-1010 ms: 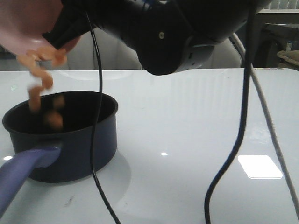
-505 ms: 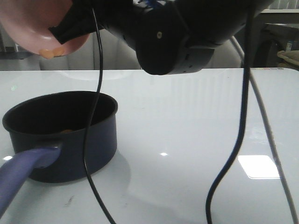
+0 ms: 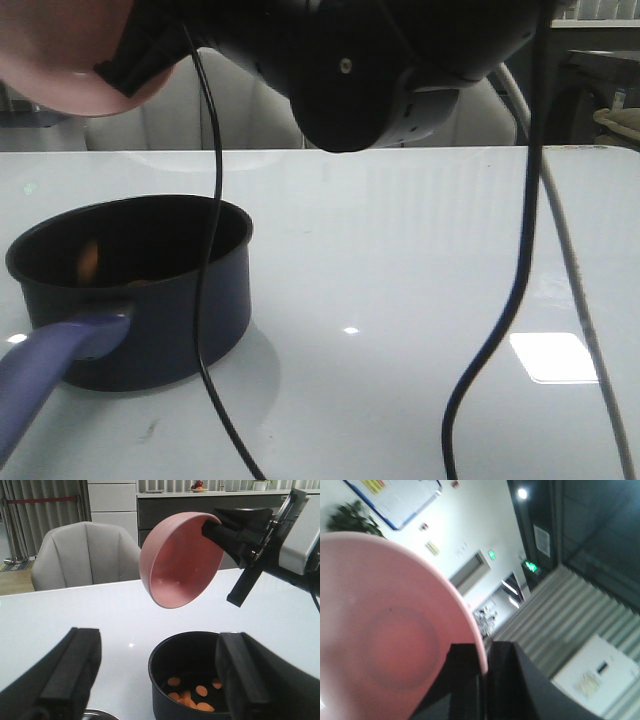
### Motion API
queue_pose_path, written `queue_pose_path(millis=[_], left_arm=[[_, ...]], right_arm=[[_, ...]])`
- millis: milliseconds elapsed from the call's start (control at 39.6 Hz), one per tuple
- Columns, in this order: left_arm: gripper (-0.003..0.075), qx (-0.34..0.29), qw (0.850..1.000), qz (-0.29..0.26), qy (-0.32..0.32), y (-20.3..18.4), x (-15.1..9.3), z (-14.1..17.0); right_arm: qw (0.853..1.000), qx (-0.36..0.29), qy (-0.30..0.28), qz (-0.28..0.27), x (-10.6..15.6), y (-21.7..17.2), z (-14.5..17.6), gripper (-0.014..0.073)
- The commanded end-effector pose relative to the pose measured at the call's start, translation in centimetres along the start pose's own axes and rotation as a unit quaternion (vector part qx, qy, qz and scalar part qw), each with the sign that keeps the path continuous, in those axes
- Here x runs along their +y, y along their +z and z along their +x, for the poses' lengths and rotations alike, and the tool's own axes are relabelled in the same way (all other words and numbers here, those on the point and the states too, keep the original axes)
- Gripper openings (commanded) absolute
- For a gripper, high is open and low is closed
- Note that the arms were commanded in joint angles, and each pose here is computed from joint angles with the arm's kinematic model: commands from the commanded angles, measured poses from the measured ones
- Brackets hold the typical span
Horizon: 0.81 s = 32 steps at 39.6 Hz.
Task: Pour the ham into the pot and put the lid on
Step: 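Lift the pink bowl over the saucepan and tip it to pour, then carry the empty pink bowl back and lower it onto the table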
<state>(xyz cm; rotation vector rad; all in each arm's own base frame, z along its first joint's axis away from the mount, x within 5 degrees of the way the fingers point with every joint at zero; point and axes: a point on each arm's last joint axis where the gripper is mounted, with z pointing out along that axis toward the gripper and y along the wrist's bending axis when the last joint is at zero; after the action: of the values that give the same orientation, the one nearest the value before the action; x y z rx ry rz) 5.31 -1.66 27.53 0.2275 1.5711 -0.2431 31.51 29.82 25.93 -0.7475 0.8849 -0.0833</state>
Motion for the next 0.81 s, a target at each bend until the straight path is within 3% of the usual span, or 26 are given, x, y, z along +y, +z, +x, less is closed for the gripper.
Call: queue_pose_path(millis=[0, 51, 152, 227, 404, 556, 783], left_arm=[[0.0521, -0.049, 0.999, 0.005, -0.009, -0.1, -0.1, -1.6], [0.0521, -0.049, 0.999, 0.005, -0.009, -0.1, -0.1, -1.6], [0.0521, -0.049, 0.999, 0.005, -0.009, -0.1, -0.1, -1.6], [0.0521, -0.049, 0.999, 0.005, -0.009, -0.1, -0.1, -1.6], [0.0521, -0.049, 0.999, 0.005, -0.009, -0.1, -0.1, -1.6], [0.0522, -0.049, 0.999, 0.005, -0.009, -0.1, -0.1, -1.6], [0.0521, -0.049, 0.999, 0.005, -0.009, -0.1, -0.1, -1.6]], right_arm=[[0.994, -0.022, 0.042, 0.103, -3.9, 0.7, -2.2, 0.0136], [0.988, 0.009, 0.101, 0.117, -4.1, 0.6, -1.5, 0.0136], [0.952, 0.087, 0.265, 0.123, -4.1, 0.5, -0.2, 0.0136], [0.923, 0.166, 0.341, 0.066, -3.8, 0.4, -0.3, 0.0136], [0.878, 0.278, 0.385, -0.056, -5.4, -0.8, -2.0, 0.0136], [0.852, 0.355, 0.358, -0.139, -8.6, -2.5, -1.9, 0.0136], [0.814, 0.431, 0.358, -0.15, -14.4, -5.3, -0.2, 0.0136]])
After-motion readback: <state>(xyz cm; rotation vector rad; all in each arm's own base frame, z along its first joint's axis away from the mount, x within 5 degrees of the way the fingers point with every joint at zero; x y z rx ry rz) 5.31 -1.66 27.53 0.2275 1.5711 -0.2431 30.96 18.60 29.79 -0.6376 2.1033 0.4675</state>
